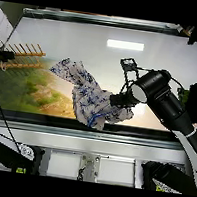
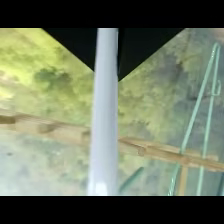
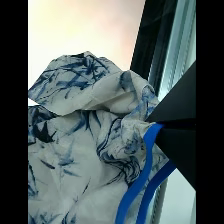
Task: Fold the clothes and pants, and hang the long-sleeved shirts on hangers.
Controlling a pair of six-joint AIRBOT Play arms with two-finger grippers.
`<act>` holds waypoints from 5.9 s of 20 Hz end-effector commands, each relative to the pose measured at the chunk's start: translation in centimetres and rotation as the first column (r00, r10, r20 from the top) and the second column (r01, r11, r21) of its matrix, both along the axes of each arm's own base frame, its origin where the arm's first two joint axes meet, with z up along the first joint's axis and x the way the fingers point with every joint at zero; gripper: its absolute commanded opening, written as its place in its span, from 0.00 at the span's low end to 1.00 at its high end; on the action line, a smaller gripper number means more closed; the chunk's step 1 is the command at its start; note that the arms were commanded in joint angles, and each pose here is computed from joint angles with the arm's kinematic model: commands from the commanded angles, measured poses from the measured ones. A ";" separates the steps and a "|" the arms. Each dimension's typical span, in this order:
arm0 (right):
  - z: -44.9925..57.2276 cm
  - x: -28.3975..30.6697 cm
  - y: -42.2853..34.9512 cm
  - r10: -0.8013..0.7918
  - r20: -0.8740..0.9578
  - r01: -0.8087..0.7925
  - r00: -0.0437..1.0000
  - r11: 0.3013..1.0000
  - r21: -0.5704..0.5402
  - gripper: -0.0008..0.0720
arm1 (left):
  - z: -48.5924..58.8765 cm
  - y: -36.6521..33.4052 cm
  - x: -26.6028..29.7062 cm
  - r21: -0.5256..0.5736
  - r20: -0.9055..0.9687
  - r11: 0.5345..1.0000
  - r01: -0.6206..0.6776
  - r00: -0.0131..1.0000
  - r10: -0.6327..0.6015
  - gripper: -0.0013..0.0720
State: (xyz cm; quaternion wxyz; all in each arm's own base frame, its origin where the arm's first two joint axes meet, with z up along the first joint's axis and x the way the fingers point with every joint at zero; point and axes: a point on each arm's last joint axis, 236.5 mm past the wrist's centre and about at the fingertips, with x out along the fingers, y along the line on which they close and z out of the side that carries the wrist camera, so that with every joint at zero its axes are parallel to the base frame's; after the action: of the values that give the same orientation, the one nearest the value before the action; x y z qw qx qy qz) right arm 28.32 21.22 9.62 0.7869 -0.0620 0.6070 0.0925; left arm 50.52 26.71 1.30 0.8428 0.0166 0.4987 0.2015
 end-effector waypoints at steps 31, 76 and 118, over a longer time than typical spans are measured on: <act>0.0 0.0 0.0 0.000 -0.001 0.000 1.000 1.000 -0.001 0.04 | 7.3 -33.8 -30.7 -0.354 0.020 -0.054 0.934 -0.050 -0.999 0.04; 0.3 0.1 0.1 0.072 0.003 -0.072 0.997 0.997 -0.003 0.04 | 2.2 -37.3 -29.1 -0.520 0.088 -0.111 0.847 -0.076 -0.993 0.03; 8.1 4.3 -2.9 -0.053 0.220 0.055 0.974 0.998 -0.006 0.04 | 2.5 -45.7 -29.2 -0.503 0.289 -0.277 0.819 -0.143 -0.947 0.03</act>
State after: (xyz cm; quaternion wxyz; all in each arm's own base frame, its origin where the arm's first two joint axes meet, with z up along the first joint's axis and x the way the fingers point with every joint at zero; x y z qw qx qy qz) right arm 32.01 18.07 17.39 0.8429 -0.0607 0.5316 0.0570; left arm 21.68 -18.51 3.29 0.5980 0.1493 0.4511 -0.6454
